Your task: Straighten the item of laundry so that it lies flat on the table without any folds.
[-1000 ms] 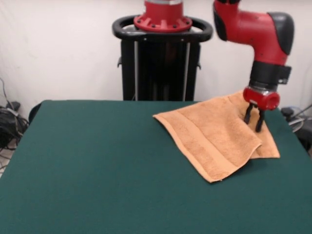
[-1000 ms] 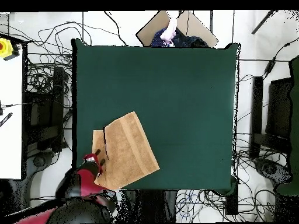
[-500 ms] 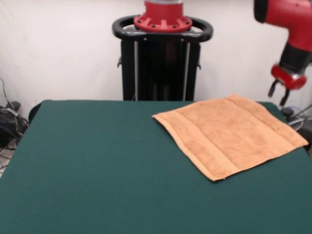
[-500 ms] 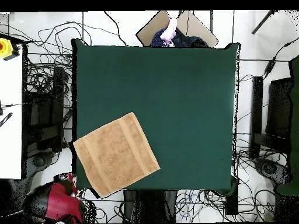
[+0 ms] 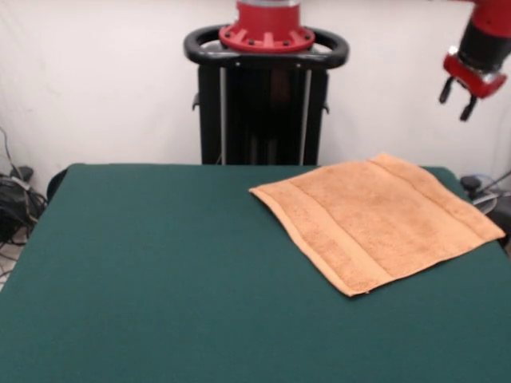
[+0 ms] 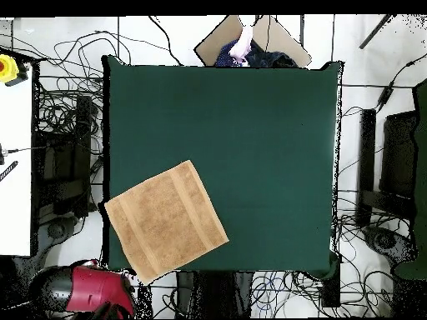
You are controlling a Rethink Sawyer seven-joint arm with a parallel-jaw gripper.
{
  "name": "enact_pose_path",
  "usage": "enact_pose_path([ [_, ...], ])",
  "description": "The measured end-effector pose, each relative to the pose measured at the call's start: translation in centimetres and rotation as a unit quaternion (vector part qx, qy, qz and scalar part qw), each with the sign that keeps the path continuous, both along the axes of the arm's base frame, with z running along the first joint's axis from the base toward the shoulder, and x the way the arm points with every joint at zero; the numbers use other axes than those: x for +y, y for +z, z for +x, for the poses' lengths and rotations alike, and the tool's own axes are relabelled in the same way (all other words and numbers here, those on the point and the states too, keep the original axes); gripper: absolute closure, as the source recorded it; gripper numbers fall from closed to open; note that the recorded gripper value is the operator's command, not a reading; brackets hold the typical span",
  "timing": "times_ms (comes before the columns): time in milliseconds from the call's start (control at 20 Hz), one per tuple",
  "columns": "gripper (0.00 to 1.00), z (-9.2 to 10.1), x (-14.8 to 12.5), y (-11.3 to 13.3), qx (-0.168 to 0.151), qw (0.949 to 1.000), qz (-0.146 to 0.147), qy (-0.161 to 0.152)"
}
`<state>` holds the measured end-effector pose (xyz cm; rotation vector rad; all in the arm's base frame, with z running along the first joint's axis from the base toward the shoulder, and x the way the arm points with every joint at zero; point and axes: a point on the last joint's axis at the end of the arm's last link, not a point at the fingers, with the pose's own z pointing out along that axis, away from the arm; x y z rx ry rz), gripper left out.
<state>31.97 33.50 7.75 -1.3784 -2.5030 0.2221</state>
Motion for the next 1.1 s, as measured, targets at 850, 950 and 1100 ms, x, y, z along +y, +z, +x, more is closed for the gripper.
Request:
enact_pose_path([
  [850, 0.0, 6.8, -16.4, -1.7, -0.221, 0.9735, -0.058, -0.014],
  [950, 0.0, 5.1, -17.2, -2.6, -0.2, 0.9782, -0.057, 0.002],
  [1100, 0.0, 3.6, -17.8, -3.6, -0.18, 0.982, -0.056, 0.017],
])
